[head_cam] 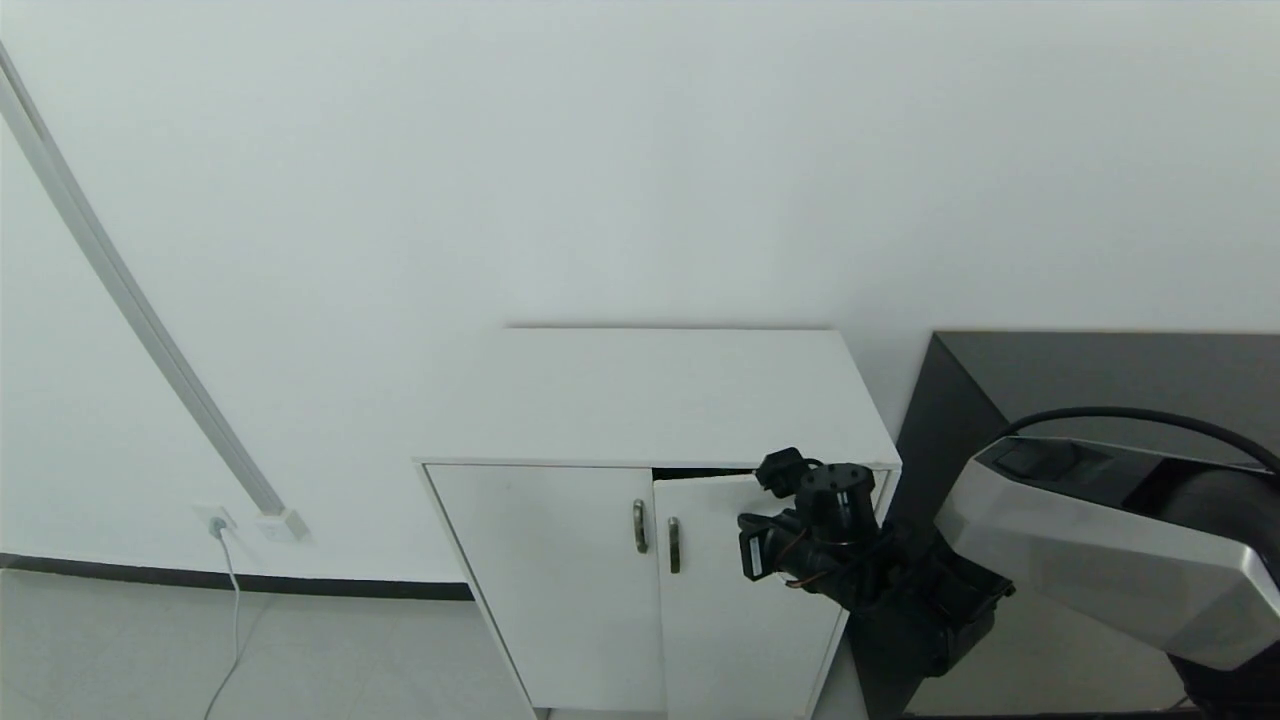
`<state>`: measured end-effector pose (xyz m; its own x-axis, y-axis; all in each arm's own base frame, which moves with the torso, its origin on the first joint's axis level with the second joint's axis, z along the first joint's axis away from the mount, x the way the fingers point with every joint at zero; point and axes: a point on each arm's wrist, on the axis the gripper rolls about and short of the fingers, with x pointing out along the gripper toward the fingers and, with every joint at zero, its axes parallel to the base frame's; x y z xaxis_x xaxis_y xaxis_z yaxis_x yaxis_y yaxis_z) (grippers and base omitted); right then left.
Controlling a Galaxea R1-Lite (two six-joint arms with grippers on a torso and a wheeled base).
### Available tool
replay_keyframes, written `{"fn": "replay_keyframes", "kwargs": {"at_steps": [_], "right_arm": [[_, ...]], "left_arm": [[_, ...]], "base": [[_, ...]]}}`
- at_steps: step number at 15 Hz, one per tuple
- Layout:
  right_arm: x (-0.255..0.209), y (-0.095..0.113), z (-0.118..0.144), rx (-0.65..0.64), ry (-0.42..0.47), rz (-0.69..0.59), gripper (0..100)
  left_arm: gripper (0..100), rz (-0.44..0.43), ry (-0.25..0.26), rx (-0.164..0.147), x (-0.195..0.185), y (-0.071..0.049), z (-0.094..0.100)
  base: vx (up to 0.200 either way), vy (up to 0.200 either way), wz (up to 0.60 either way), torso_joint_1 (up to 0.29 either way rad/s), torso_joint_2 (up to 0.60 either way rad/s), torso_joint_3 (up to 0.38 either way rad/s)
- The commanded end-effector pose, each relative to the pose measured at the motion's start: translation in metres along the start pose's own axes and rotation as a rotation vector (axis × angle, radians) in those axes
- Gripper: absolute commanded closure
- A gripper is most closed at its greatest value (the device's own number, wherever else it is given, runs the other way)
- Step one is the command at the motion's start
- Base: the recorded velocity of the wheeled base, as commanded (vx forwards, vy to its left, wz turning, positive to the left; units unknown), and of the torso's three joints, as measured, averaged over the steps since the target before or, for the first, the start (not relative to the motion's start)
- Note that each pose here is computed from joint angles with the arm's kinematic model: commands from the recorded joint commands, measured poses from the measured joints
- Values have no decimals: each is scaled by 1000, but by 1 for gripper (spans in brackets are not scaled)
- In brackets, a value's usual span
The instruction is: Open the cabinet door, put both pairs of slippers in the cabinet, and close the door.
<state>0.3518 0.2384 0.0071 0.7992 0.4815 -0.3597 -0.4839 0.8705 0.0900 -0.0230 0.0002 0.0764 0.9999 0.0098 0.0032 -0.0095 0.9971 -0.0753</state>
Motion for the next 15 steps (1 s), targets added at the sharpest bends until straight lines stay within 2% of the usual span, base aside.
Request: {"fn": "replay_keyframes", "kwargs": {"at_steps": [1, 11, 15], "right_arm": [[5, -4, 1, 3, 5, -9, 100], [13, -8, 7, 6, -8, -19, 100], [3, -7, 10, 6, -4, -18, 100]], "left_arm": [[100, 1, 0, 0, 0, 0, 0], [100, 1, 0, 0, 0, 0, 0], [100, 1, 0, 0, 0, 0, 0]], "base": [[0, 0, 0, 0, 0, 0], [0, 0, 0, 0, 0, 0], [0, 0, 0, 0, 0, 0]]}}
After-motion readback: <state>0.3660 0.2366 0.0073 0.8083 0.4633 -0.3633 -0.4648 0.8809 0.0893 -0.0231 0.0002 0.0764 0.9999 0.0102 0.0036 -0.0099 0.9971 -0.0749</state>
